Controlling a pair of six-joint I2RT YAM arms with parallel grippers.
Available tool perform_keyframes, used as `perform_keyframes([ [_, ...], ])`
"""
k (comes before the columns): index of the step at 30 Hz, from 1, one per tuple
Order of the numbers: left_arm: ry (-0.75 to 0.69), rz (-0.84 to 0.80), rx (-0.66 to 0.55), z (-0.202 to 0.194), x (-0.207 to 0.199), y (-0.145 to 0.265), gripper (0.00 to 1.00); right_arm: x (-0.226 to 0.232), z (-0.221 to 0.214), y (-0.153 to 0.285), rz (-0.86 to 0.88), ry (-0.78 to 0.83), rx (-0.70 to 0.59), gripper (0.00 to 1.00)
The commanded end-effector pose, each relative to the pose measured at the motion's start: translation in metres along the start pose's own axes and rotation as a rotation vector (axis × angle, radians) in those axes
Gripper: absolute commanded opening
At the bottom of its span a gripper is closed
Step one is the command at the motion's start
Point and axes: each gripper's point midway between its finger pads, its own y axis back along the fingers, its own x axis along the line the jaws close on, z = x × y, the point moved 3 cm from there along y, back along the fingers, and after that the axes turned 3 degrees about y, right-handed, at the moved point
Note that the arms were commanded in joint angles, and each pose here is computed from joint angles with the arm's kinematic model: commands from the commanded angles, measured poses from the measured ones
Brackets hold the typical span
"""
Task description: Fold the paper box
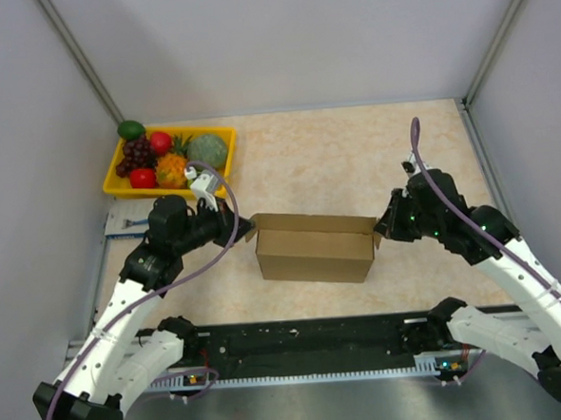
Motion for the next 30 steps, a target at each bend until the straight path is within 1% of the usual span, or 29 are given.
perform_keyframes([
  [1,0.050,-0.010,-0.061,0.011,-0.008,0.001,0.00,-0.014,-0.003,-0.011,-0.169,-0.148,-0.050,0.00],
  [8,0.110,-0.009,-0.061,0.010,-0.012,0.002,0.00,-0.012,-0.011,-0.015,-0.253,-0.101,-0.116,0.00],
  [12,0.104,-0.018,-0.065,0.011,-0.015,0.004,0.00,-0.021,-0.019,-0.022,-0.301,-0.014,-0.127,0.00],
  [20,0.092,-0.011,-0.057,0.009,-0.013,0.004,0.00,-0.028,-0.019,-0.015,-0.226,0.166,-0.182,0.00],
  [25,0.094,-0.004,-0.051,0.008,-0.012,0.004,0.00,-0.029,-0.034,-0.027,-0.177,0.212,-0.145,0.00],
  [28,0.093,-0.003,-0.050,0.007,-0.012,0.003,0.00,-0.029,-0.032,-0.029,-0.167,0.278,-0.150,0.00],
  [30,0.091,-0.001,-0.045,0.006,-0.011,0.003,0.00,-0.021,-0.029,-0.024,-0.122,0.319,-0.149,0.00],
])
